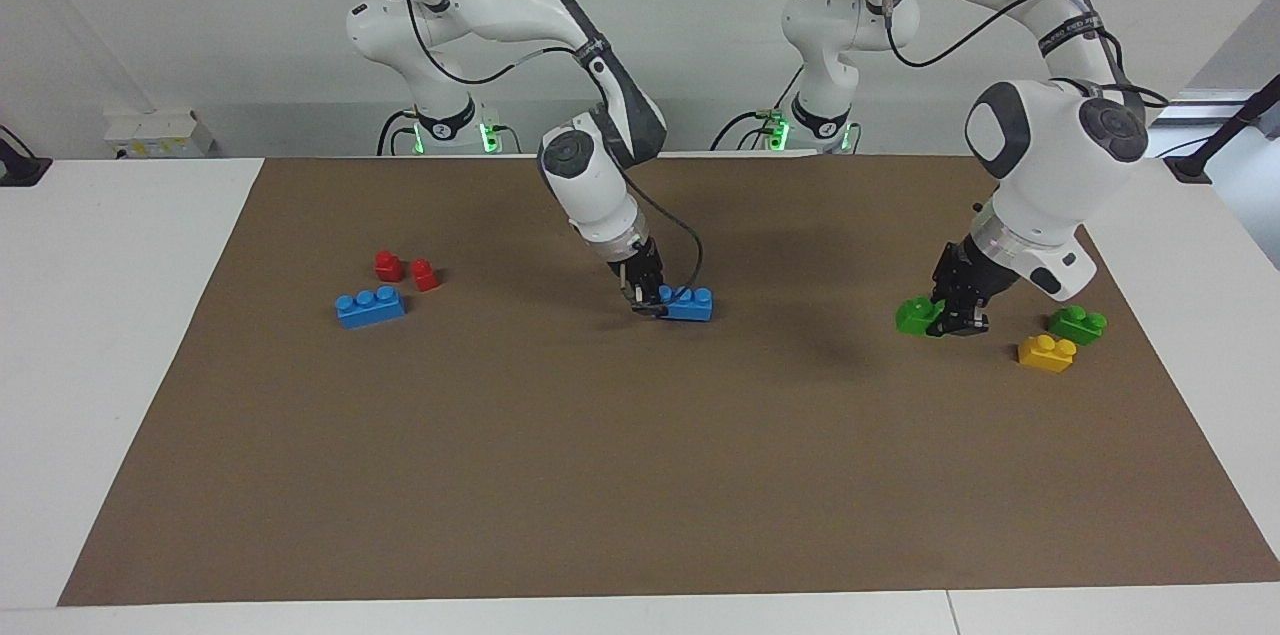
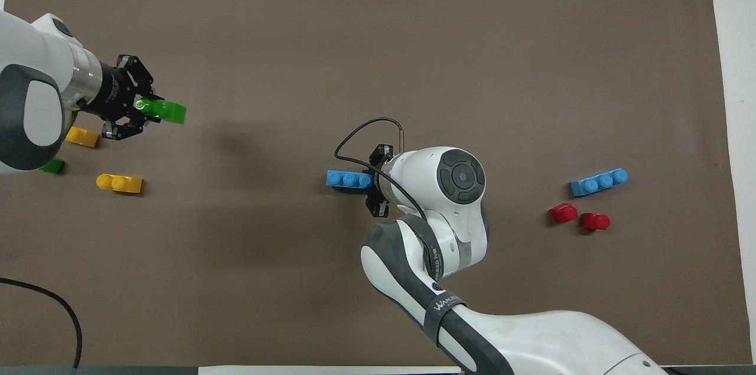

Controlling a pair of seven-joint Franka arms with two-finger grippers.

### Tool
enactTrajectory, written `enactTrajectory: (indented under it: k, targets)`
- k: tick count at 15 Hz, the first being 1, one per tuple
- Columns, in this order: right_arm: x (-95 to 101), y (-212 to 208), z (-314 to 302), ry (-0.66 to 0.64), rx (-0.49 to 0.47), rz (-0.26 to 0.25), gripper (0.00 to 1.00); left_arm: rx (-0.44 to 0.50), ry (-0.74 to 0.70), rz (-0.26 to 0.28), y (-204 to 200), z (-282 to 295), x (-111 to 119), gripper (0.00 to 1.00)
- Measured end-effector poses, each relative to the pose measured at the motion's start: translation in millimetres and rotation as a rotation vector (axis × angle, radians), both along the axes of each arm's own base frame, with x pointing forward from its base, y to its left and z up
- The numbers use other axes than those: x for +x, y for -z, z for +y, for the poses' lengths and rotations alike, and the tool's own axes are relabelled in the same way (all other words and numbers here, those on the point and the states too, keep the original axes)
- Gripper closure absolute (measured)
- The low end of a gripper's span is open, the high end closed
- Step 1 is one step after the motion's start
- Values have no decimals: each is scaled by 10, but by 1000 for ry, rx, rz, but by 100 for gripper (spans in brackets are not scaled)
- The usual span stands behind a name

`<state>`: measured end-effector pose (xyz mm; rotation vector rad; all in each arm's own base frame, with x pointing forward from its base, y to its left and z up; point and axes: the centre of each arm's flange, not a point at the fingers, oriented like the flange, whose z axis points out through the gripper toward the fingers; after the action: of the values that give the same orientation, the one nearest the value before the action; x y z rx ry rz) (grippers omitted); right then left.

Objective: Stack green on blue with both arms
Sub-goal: 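Carry the blue brick to table center while the left gripper lifts green, then lower the green brick onto the blue brick with the left gripper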

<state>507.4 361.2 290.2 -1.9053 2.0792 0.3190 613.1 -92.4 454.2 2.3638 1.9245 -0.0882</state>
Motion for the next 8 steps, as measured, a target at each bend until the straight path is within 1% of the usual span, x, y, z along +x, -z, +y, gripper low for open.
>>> enactTrajectory:
  k: [2, 4, 8]
  targets:
    - [0, 9, -1, -5, 0, -9, 66, 1, -23, 21, 47, -431, -125, 66]
    - [0, 9, -2, -11, 1, -12, 66, 2, -37, 29, 91, -828, -245, 66]
    - [-2, 27, -18, -8, 16, -6, 66, -12, -72, -7, 287, -1373, -527, 66]
